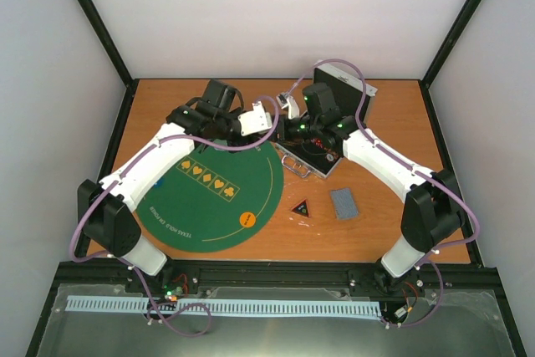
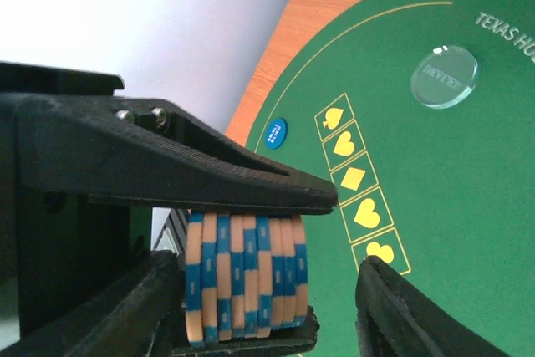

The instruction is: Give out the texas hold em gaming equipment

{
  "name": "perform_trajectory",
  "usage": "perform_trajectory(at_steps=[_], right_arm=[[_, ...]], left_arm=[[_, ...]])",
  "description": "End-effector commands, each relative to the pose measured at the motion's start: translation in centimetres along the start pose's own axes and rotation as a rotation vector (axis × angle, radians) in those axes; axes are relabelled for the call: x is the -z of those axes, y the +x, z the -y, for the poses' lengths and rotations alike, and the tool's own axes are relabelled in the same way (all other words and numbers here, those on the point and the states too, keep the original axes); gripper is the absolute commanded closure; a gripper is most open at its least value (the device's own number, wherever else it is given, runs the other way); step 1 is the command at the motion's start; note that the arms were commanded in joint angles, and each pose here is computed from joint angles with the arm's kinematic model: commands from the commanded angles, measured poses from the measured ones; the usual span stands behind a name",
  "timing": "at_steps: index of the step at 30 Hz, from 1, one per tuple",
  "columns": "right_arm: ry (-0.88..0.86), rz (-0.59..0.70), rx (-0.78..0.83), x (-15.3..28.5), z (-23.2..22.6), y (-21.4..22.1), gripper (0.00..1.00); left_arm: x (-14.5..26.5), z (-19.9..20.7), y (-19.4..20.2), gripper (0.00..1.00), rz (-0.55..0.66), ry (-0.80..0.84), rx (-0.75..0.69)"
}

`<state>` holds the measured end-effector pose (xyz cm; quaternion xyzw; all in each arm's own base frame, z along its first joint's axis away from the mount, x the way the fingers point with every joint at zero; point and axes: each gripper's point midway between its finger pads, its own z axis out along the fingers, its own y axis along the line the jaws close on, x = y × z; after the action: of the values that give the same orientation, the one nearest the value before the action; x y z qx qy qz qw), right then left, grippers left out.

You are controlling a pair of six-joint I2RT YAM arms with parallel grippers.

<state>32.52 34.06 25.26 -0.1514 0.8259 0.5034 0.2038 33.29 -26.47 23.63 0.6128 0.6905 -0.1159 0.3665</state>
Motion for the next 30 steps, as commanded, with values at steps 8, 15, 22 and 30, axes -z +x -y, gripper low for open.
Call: perform_trajectory(at_steps=[8,15,22,30], right_arm=[[0.031,0.038,0.015,1.4,0.6,-0.5,0.0],[0.075,0.062,0.016,2.6,1.8,-0.8,0.0],[0.131,0.061,0.026,3.3,2.7,-0.4,0.0],[0.18,0.063,0.054,4.1,3.0,-0.1,0.0]], left_arm=[[0.0,-0.4,2.9,0.99,-0.107,-0.043,0.078],[1.3,-2.8,7.0,0.99,-0.166,-0.088,0.233],[3.6,-4.4,12.6,0.99,-0.201,-0.151,0.409],[10.8,-5.8,25.8,0.99,-0.28,-0.357,0.728]])
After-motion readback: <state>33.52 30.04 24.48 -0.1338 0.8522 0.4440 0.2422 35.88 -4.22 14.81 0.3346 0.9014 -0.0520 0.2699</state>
